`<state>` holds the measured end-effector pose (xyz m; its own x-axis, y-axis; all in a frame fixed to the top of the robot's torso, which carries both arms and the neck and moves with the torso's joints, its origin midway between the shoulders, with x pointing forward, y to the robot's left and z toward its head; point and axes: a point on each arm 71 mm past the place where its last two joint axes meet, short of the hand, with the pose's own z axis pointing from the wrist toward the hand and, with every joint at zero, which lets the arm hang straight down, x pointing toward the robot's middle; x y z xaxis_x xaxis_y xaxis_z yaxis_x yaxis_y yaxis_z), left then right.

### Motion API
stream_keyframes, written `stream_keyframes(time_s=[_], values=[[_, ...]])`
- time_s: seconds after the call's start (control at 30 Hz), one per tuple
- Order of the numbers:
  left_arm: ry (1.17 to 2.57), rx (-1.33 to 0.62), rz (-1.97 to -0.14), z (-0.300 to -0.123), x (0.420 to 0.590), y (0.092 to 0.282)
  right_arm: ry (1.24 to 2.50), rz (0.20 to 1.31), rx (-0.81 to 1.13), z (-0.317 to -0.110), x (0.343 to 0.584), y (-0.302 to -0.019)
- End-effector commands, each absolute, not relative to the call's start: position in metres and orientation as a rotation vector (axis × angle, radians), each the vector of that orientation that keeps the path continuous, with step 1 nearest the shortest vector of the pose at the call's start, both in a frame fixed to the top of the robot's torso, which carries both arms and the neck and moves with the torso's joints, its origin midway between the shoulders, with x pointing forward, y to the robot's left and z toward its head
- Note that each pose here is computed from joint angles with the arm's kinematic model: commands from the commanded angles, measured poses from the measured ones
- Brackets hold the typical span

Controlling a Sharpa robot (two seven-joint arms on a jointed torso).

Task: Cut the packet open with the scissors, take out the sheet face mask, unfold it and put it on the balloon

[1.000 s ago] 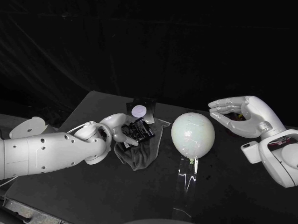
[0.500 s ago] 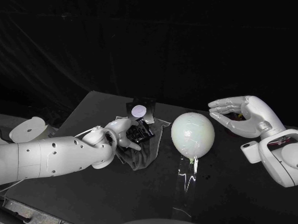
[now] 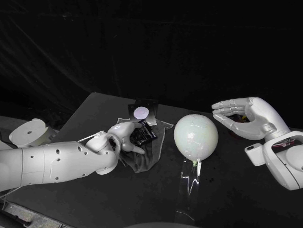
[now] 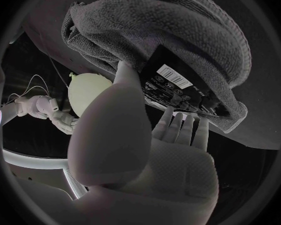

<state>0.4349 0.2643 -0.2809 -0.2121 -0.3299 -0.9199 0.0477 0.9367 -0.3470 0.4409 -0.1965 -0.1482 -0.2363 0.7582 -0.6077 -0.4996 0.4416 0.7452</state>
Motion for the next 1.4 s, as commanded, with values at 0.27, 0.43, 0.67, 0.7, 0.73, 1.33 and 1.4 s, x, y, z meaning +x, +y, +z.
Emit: stream_keyframes(time_s=[0.27, 0.43, 0.67, 0.7, 0.73, 1.33, 1.4], values=[[1.743, -0.193, -0.319, -0.2856, 0.4341, 0.2660, 1.383, 1.204, 0.244, -0.1487, 0.4400, -0.1955], [1.758, -0.190, -0.316, -0.2869, 0.4342, 0.2658, 1.384, 1.203, 0.245, -0.1488, 0.4399, -0.1957], [1.777, -0.189, -0.313, -0.2883, 0.4340, 0.2661, 1.385, 1.202, 0.245, -0.1488, 0.4398, -0.1963], [1.779, -0.189, -0.313, -0.2883, 0.4339, 0.2661, 1.385, 1.202, 0.246, -0.1488, 0.4397, -0.1964], [1.780, -0.189, -0.313, -0.2884, 0.4339, 0.2662, 1.385, 1.202, 0.246, -0.1488, 0.4397, -0.1965], [1.772, -0.230, -0.419, -0.2849, 0.4306, 0.2643, 1.384, 1.200, 0.247, -0.1487, 0.4397, -0.1971], [1.765, -0.249, -0.442, -0.2841, 0.4307, 0.2656, 1.384, 1.200, 0.247, -0.1488, 0.4398, -0.1972]])
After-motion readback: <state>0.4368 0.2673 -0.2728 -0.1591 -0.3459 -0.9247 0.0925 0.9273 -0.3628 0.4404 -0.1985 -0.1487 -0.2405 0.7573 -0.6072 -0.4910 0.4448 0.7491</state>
